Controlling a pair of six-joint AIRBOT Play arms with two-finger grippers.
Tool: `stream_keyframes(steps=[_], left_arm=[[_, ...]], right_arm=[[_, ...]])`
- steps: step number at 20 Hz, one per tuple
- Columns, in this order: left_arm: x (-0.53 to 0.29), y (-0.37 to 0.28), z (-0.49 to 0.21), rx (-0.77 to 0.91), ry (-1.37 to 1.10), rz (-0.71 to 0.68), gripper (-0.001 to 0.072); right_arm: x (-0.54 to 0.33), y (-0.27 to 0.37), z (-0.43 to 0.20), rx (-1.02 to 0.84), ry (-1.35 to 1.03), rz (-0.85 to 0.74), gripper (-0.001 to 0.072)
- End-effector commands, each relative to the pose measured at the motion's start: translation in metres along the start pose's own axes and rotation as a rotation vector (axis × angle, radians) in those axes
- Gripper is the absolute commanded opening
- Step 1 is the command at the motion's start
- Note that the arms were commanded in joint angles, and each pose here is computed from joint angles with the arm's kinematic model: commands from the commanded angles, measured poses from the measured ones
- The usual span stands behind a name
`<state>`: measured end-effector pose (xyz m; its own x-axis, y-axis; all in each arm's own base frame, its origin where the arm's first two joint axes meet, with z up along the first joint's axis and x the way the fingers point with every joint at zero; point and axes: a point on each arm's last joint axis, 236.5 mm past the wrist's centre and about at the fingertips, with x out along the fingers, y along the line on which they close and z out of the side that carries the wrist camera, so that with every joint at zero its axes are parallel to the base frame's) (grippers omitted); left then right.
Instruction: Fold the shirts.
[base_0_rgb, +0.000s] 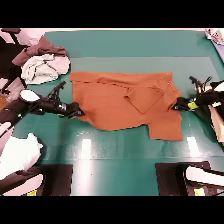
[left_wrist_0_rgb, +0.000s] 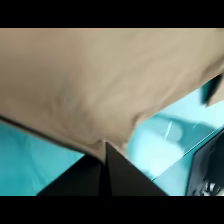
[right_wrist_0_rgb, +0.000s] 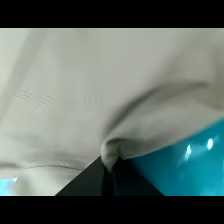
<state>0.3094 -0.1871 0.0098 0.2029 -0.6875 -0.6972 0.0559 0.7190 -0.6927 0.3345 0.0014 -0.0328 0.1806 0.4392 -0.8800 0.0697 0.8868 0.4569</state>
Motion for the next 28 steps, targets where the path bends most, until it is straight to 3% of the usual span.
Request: stream_keyframes(steps=[1, 4, 6, 10, 12, 14, 16, 20, 24, 28], left_arm=[[-0.051, -0.035, 0.036, 0.049, -0.196, 0.026, 0.0022], [-0.148, -0.076, 0.080, 0.108, -0.509, 0.123, 0.0021], [-0.227, -0.134, 0.108, 0.203, -0.713, 0.113, 0.0020], [-0.381, -0.261, 0.087, 0.396, -1.044, -0.011, 0.0020], [-0.423, -0.291, 0.049, 0.434, -1.090, -0.040, 0.0020], [-0.447, -0.309, 0.021, 0.441, -1.117, -0.081, 0.0020], [-0.439, -0.287, 0.030, 0.367, -1.095, -0.013, 0.0020], [-0.307, -0.130, 0.092, 0.114, -0.706, 0.376, 0.0022], [-0.151, -0.015, 0.131, -0.013, -0.472, 0.407, 0.0022], [-0.085, 0.051, 0.176, -0.048, -0.493, 0.449, 0.0022]], right_arm=[[-0.071, 0.047, 0.012, -0.113, -0.124, 0.002, 0.0022], [-0.182, 0.130, 0.037, -0.253, -0.486, 0.084, 0.0021], [-0.280, 0.198, 0.046, -0.387, -0.805, 0.143, 0.0022], [-0.460, 0.298, -0.011, -0.697, -1.291, -0.006, 0.0021], [-0.512, 0.316, -0.042, -0.720, -1.417, -0.098, 0.0019], [-0.531, 0.320, -0.058, -0.627, -1.448, -0.076, 0.0020], [-0.503, 0.304, -0.045, -0.481, -1.317, 0.005, 0.0020], [-0.364, 0.214, 0.024, -0.071, -0.882, 0.107, 0.0021], [-0.187, 0.129, 0.066, 0.210, -0.516, 0.148, 0.0021], [-0.058, 0.097, 0.124, 0.286, -0.443, 0.140, 0.0021]])
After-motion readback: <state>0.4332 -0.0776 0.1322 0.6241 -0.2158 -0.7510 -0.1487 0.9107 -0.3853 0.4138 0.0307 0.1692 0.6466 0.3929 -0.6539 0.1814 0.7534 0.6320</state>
